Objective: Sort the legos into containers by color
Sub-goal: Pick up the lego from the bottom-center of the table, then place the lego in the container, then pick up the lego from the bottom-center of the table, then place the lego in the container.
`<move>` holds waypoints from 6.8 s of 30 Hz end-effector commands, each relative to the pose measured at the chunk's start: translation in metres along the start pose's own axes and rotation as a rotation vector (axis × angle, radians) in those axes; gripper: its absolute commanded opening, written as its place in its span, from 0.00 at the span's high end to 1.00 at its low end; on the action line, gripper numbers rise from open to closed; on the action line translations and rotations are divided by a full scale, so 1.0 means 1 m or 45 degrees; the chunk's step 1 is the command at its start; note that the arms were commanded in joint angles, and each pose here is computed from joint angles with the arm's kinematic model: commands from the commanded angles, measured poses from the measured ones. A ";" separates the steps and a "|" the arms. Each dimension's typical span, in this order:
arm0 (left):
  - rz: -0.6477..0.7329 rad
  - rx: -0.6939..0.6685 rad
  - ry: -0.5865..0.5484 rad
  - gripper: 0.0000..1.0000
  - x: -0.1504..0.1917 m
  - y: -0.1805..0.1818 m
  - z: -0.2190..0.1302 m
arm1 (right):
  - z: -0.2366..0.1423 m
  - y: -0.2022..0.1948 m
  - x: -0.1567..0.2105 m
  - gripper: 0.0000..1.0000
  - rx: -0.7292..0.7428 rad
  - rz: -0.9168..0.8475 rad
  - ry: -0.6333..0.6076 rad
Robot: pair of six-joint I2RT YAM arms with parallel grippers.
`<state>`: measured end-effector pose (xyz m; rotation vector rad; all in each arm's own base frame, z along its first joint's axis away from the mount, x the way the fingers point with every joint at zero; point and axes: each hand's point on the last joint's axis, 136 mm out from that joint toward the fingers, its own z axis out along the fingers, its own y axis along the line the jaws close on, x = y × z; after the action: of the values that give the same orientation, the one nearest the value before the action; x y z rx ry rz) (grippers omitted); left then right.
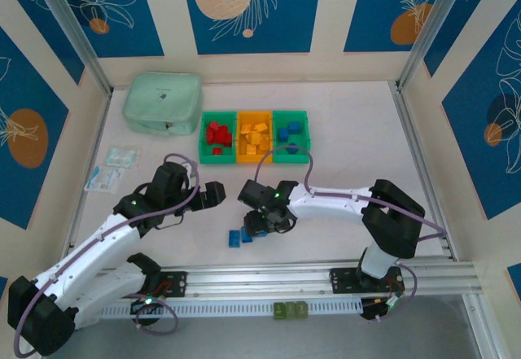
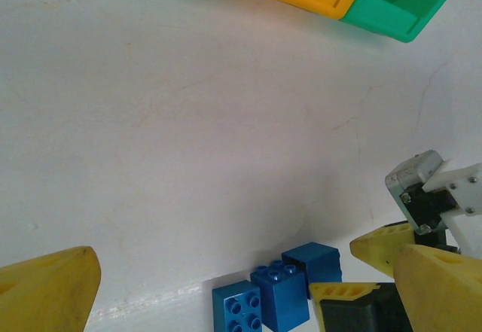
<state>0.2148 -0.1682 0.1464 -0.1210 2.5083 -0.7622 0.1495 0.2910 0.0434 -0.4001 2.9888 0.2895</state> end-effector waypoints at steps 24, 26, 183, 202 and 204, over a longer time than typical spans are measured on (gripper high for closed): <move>-0.013 -0.038 0.011 0.01 -0.005 0.005 0.010 | 0.004 -0.030 0.005 0.43 0.093 0.094 0.034; -0.015 -0.036 0.011 0.01 -0.005 0.005 0.011 | 0.003 -0.030 0.004 0.45 0.090 0.094 0.030; -0.013 0.149 -0.068 0.01 -0.036 -0.027 -0.006 | -0.115 -0.093 -0.167 0.67 0.086 0.115 -0.467; 0.008 0.225 -0.046 0.01 -0.070 -0.058 0.033 | -0.058 -0.186 -0.272 0.64 0.304 0.246 -0.429; 0.008 0.223 -0.035 0.01 -0.070 -0.058 0.036 | -0.058 -0.188 -0.273 0.57 0.317 0.249 -0.427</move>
<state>0.2830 -0.2104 0.1675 -0.1067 2.4470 -0.9231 0.4489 0.1719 0.0961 -0.0353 2.7065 0.0126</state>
